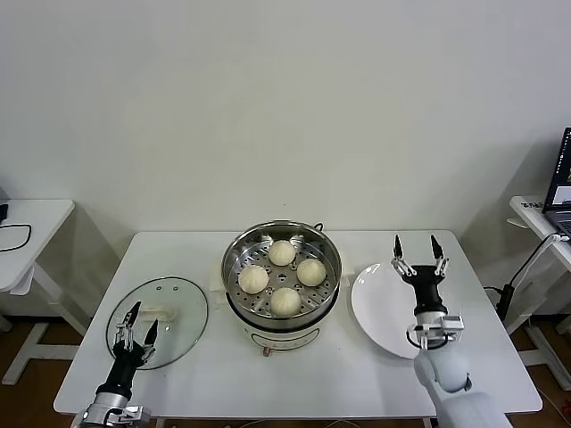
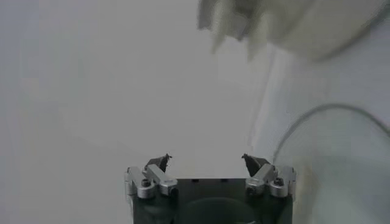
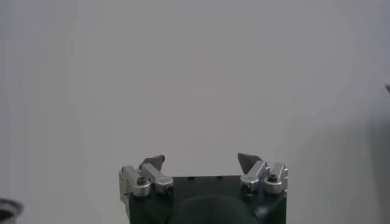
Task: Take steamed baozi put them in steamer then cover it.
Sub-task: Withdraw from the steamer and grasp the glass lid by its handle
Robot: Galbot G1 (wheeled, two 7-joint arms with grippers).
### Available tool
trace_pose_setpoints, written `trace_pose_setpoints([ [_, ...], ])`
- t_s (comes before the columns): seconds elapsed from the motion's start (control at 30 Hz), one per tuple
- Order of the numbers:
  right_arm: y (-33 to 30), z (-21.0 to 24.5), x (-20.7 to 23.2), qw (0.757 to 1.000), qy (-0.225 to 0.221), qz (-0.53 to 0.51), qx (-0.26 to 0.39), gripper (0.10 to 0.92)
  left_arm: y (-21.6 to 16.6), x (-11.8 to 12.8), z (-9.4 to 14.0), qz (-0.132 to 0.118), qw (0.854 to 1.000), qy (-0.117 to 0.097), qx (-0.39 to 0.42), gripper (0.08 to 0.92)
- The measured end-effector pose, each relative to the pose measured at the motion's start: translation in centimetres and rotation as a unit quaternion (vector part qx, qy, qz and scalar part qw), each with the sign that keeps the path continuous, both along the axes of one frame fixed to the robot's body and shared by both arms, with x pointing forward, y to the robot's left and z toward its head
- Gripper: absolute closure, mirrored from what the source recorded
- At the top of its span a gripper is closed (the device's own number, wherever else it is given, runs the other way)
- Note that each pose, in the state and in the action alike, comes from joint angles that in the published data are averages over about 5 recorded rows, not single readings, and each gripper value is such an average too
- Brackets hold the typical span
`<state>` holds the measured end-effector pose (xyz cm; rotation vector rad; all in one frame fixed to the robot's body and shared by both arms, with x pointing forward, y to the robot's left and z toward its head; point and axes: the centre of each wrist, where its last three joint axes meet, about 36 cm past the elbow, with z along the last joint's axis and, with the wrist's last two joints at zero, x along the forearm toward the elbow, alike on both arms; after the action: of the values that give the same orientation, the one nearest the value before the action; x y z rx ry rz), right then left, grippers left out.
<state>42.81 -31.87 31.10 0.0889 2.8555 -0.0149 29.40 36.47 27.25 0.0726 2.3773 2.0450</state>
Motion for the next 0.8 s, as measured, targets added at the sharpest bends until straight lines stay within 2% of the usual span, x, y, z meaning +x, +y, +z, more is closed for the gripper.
trace_pose_setpoints([
  [0.23, 0.3, -1.3, -1.7, 1.0, 0.013, -0.005, 0.005, 0.2, 0.8, 0.4, -1.4, 0.006, 0.999, 0.007, 0.042, 0.177],
  [0.8, 1.0, -3.0, -3.4, 0.999, 0.033, -0.006, 0.007, 0.2, 1.0, 3.2, -2.4, 0.009, 0.996, -0.007, 0.083, 0.177],
])
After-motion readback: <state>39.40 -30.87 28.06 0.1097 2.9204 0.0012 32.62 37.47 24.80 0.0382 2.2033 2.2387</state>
